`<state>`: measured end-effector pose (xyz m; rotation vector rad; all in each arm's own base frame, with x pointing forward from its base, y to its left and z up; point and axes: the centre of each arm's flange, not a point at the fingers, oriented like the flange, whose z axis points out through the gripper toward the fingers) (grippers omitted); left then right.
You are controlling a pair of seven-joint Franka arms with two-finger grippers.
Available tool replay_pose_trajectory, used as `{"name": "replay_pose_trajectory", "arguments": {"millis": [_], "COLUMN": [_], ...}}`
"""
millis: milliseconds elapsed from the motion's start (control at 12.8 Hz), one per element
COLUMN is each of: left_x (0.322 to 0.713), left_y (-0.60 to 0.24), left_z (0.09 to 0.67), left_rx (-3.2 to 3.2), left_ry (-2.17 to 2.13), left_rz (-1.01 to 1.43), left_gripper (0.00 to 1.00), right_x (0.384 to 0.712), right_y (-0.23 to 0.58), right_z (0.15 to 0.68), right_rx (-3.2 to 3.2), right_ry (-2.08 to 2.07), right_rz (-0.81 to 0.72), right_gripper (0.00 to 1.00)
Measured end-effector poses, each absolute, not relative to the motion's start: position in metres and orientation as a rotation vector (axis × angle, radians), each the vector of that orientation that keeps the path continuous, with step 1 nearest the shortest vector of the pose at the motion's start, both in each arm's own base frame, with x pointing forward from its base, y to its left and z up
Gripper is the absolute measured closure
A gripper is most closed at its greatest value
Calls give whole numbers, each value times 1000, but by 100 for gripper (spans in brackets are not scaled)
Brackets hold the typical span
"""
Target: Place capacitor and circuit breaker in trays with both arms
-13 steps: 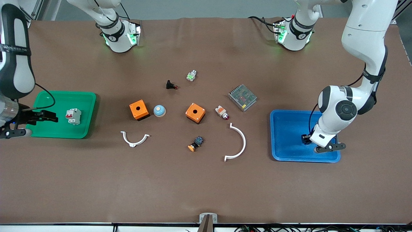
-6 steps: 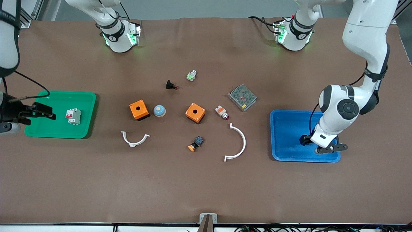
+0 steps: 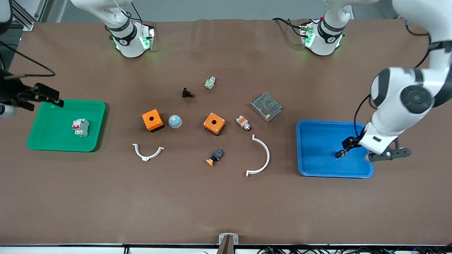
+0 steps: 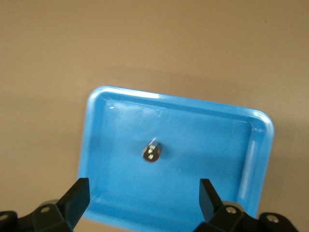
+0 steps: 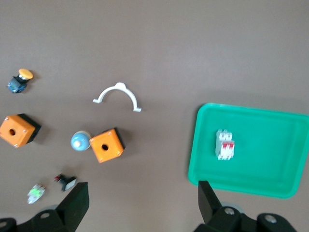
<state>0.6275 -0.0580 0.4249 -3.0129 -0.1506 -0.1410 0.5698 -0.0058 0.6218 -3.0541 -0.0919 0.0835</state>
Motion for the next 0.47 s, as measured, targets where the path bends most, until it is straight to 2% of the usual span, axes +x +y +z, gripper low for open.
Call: {"name": "replay_pose_trajectory", "arguments": {"millis": [234, 468], "left_x": [616, 594], "left_y": [-56, -56], "left_z": [507, 565], "left_rx": [-2996, -2991], "left_ry": [-79, -24], "left_rz": [-138, -114], "left_gripper": [0, 0], "right_x": [557, 554], "right_y": [-14, -17], "right_z": [638, 630], "right_rx": [-3079, -3090], "right_ry": [-77, -72], "right_rz": [62, 61], "right_gripper": [0, 0]}}
